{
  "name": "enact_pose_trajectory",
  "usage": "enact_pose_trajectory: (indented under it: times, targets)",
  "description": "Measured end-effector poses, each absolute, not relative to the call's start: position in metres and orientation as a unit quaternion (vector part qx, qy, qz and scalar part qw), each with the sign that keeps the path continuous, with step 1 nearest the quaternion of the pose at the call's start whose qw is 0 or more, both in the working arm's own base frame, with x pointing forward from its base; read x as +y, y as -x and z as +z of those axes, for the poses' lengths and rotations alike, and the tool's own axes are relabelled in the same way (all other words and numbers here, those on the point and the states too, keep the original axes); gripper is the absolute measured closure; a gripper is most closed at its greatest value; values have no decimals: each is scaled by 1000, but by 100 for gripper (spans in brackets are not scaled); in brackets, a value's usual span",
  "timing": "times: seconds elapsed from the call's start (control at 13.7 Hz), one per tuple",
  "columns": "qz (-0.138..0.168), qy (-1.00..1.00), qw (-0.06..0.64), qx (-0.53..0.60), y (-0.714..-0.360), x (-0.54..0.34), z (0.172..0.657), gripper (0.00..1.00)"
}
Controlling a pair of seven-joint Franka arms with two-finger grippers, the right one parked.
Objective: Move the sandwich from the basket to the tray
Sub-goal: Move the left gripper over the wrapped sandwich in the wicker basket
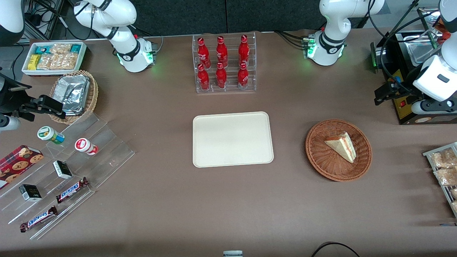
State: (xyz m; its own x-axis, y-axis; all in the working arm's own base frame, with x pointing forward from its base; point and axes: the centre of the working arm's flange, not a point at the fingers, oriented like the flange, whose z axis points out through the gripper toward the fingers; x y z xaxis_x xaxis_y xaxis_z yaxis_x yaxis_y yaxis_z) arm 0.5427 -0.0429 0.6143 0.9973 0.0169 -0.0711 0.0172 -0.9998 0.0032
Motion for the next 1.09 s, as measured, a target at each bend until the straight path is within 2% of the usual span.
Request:
enact_pose_trajectory:
  times: [0.58, 0.8, 1.09]
  targets:
    - [-41, -999, -4, -1, -543, -49, 607, 0]
    - [-29, -999, -5, 13, -543, -46, 575, 0]
    - [-24, -992, -9, 123, -534, -45, 527, 0]
